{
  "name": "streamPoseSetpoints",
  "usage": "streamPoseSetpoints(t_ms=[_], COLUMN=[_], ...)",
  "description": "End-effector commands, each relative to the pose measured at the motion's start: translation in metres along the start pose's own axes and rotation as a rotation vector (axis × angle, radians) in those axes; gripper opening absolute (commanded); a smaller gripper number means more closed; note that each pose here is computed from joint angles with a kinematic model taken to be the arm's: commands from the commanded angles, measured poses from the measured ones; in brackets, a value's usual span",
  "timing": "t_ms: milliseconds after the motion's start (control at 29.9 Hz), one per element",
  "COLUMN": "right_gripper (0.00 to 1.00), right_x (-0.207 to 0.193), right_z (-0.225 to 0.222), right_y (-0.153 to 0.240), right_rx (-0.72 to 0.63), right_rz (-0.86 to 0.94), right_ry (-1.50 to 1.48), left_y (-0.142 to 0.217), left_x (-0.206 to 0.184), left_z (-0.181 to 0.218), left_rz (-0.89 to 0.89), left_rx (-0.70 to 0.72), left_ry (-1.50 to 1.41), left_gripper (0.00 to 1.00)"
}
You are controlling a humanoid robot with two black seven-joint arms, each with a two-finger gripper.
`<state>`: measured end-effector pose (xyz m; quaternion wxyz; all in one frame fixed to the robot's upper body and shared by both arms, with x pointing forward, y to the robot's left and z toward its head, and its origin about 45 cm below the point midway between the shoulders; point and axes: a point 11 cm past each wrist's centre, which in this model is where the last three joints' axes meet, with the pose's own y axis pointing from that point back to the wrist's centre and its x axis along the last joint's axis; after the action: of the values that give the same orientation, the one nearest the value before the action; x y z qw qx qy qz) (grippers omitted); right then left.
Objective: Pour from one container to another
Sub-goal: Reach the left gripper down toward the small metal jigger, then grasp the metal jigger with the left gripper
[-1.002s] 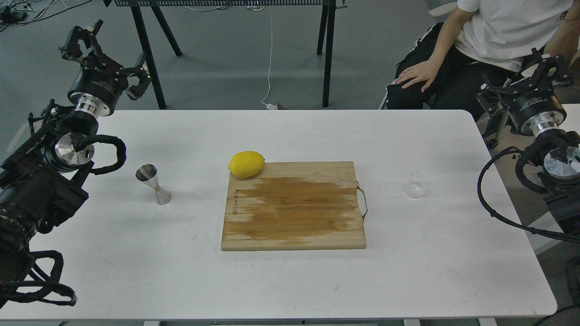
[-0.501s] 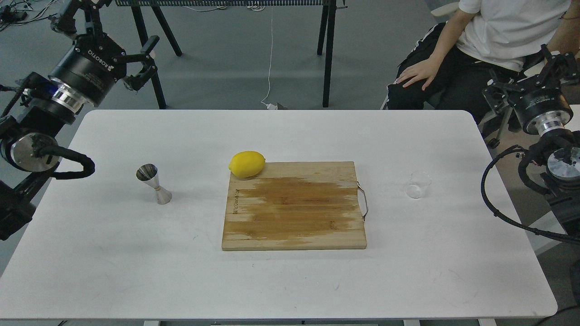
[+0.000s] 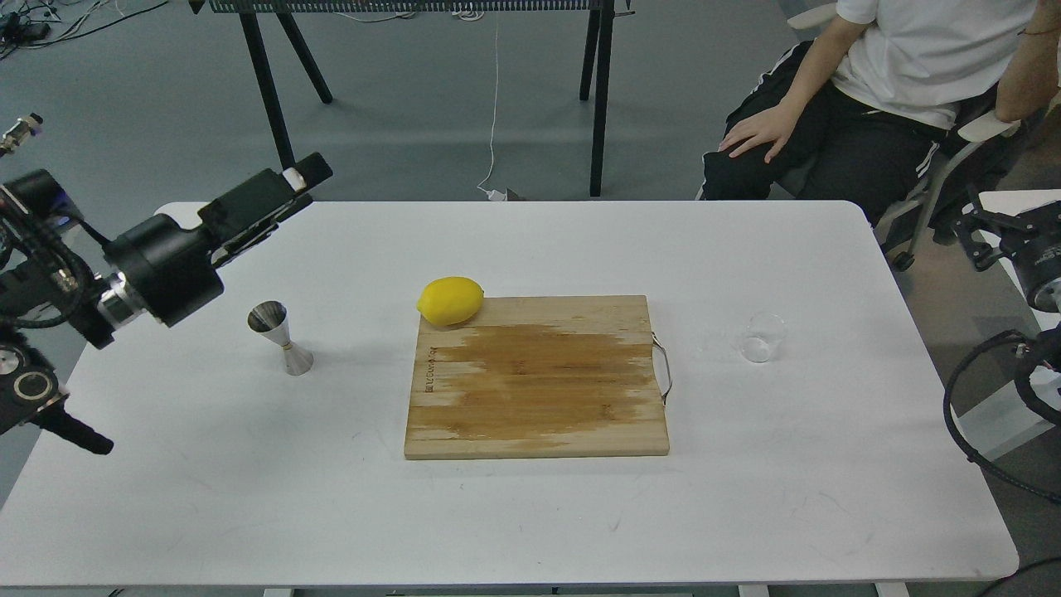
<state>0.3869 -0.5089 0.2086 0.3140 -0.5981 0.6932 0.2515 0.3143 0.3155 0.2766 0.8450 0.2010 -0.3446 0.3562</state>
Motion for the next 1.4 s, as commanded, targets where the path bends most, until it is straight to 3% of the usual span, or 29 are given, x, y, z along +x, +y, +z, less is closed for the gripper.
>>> streamPoseSetpoints(t_ms=[0, 234, 401, 902, 1369], right_gripper=[1.00, 1.00, 1.00, 1.00, 1.00], right_x=[0.006, 0.014, 0.017, 0.027, 0.029], right_z=[-0.010, -0.008, -0.005, -0.007, -0.006], right_y=[0.009, 0.015, 0.019, 0.026, 0.028], right_rx=[0.016, 0.015, 0.010, 0.014, 0.012], right_rz=[0.005, 0.023, 0.031, 0.053, 0.060], right_ry=[-0.004, -0.002, -0.003, -0.002, 0.001], left_y=[0.027, 0.055, 0.067, 0.034, 0.004], left_x=[-0.034, -0.109, -0.135, -0.137, -0.126], left_z=[-0.020, -0.072, -0.123, -0.184, -0.188], left_rz=[-0.046, -0.148, -0.201, -0.149, -0.108], left_rx=[0.059, 0.147, 0.265, 0.457, 0.470], left_ry=[-0.231, -0.535, -0.653, -0.624, -0.627], left_gripper=[0.98, 0.97, 0.93, 0.82, 0.54])
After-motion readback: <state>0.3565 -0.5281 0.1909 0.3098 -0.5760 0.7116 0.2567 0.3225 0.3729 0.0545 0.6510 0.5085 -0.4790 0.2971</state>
